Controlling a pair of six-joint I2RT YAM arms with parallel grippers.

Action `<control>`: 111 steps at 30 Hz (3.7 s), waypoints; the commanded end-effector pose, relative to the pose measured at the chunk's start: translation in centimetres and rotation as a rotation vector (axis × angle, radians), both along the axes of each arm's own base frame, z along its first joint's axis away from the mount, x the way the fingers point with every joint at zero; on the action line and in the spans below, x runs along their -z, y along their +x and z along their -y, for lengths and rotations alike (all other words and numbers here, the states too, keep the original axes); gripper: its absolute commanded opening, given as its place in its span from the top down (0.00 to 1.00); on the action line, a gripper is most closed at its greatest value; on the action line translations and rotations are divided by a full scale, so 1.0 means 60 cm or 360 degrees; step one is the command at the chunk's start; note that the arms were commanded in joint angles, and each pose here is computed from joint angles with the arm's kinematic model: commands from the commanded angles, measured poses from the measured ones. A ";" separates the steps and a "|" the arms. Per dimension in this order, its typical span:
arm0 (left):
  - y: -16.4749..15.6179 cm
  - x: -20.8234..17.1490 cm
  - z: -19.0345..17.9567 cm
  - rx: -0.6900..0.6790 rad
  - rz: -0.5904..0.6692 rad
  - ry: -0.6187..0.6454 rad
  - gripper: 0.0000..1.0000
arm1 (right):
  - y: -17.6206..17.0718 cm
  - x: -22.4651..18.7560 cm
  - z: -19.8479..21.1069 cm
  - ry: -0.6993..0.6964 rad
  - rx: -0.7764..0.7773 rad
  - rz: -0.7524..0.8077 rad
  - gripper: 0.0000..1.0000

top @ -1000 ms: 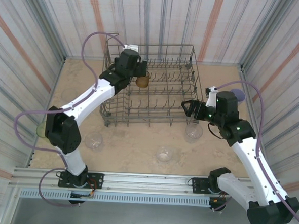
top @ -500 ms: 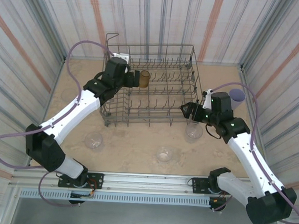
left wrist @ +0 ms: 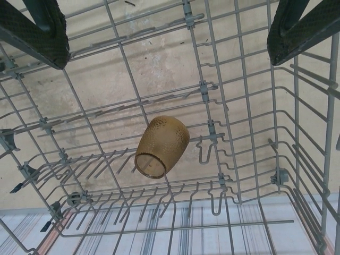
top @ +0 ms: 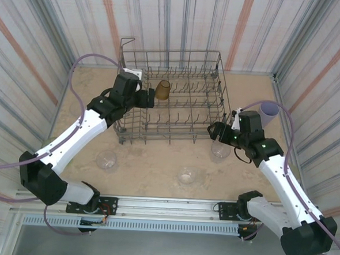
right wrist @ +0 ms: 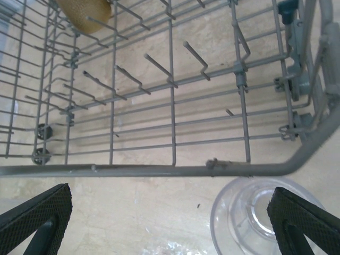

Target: Load the cups into the dish rack

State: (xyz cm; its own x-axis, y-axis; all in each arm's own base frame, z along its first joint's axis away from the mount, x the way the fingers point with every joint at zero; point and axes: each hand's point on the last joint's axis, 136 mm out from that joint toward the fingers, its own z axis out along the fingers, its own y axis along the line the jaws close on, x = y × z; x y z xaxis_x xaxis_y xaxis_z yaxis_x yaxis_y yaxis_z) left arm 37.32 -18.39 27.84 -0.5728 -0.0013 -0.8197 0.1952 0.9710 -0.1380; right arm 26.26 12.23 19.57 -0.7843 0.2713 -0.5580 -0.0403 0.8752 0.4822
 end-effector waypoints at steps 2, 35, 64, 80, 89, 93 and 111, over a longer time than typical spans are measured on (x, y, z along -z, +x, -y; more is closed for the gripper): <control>-0.021 0.005 -0.005 0.0003 -0.0048 -0.0052 0.01 | -0.028 0.014 0.016 -0.0050 0.0056 -0.0071 0.01; -0.061 -0.028 -0.039 -0.0047 0.0028 -0.0111 0.01 | 0.176 -0.027 0.295 -0.0575 0.0645 -0.0218 0.01; -0.067 -0.019 -0.046 -0.0072 0.0009 -0.0113 0.01 | 0.304 0.095 0.363 -0.0671 0.0658 -0.0571 0.61; -0.071 -0.010 -0.050 -0.0073 -0.0010 -0.0086 0.01 | 0.298 0.064 0.348 -0.0694 0.0663 -0.0520 1.00; -0.072 -0.007 -0.051 -0.0087 -0.0019 -0.0096 0.01 | 0.298 -0.006 0.330 -0.0637 0.0675 -0.0353 1.00; -0.070 -0.012 -0.049 -0.0075 -0.0015 -0.0092 0.01 | 0.294 -0.041 0.320 -0.0620 0.0670 -0.0281 1.00; -0.073 -0.025 -0.068 -0.0167 0.0000 -0.0080 0.01 | 0.293 -0.224 0.178 -0.0462 0.0417 0.0154 1.00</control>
State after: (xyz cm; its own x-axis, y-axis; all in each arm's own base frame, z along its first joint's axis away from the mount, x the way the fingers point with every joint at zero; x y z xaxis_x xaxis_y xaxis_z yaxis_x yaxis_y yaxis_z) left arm 33.28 -15.46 27.72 -0.5941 -0.0727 -0.8011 0.1277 0.9747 -0.1832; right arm 44.63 -0.28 29.78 -0.6922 0.2734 -0.6679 0.2210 0.9613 0.1645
